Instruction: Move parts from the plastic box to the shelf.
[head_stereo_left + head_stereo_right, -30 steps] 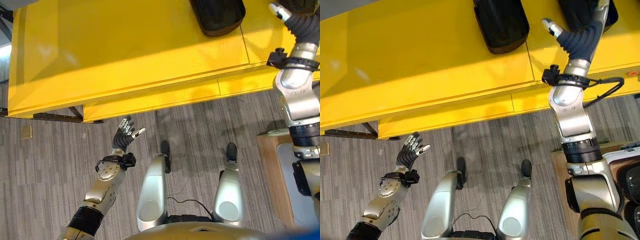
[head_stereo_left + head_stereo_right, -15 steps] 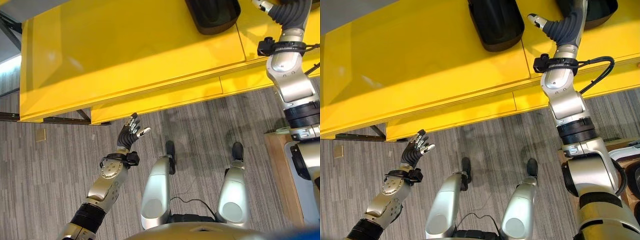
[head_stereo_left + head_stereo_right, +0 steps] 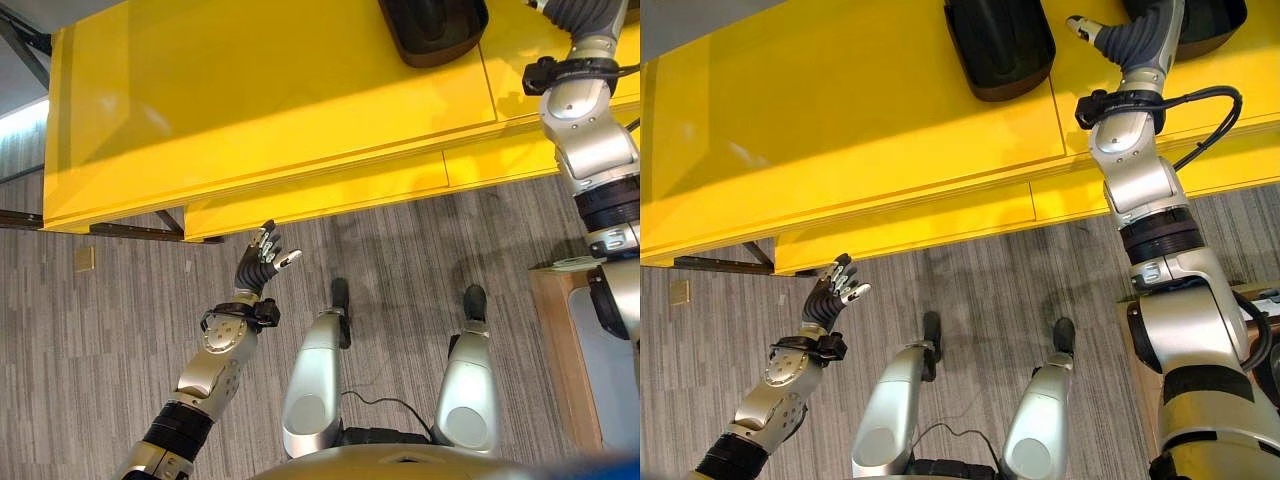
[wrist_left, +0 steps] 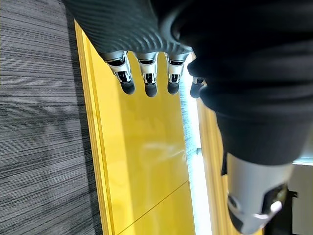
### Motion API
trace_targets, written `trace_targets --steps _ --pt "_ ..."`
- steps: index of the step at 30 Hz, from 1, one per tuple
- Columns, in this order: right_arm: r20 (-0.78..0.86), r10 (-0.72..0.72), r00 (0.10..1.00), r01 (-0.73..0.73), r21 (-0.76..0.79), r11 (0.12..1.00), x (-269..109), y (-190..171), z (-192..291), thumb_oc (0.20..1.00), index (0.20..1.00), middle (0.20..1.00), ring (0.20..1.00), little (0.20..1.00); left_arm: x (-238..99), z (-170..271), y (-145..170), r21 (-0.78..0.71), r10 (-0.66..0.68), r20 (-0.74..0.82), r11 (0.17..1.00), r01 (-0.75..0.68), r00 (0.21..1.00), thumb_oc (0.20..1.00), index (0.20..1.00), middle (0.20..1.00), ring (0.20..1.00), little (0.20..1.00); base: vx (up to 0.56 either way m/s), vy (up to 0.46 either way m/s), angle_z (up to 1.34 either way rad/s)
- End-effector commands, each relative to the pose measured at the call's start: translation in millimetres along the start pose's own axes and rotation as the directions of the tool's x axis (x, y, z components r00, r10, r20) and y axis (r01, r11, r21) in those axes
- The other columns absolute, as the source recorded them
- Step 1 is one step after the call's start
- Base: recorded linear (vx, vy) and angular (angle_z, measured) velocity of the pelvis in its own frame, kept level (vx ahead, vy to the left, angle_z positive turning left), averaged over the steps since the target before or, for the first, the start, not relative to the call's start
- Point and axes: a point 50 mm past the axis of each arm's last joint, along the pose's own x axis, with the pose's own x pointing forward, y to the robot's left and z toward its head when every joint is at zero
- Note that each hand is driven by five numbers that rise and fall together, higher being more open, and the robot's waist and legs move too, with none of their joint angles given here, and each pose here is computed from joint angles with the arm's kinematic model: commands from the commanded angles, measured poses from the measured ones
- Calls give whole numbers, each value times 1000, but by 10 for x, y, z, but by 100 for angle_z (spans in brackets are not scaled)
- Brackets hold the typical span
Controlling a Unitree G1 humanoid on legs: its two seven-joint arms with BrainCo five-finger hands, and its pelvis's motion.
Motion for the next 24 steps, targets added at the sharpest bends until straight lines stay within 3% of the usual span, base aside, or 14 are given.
trace_targets --steps 1,24 --pt "159 -92 983 93 5 996 251 -222 434 1000 1000 1000 1000 1000 -40 55 -67 0 -35 50 999 35 998 1000 1000 1000 1000 1000 12 -18 5" --pt "130 -98 987 103 -39 994 386 -257 463 1000 1000 1000 1000 1000 5 131 -69 -24 -14 85 1000 16 996 1000 1000 1000 1000 1000 6 1 3"
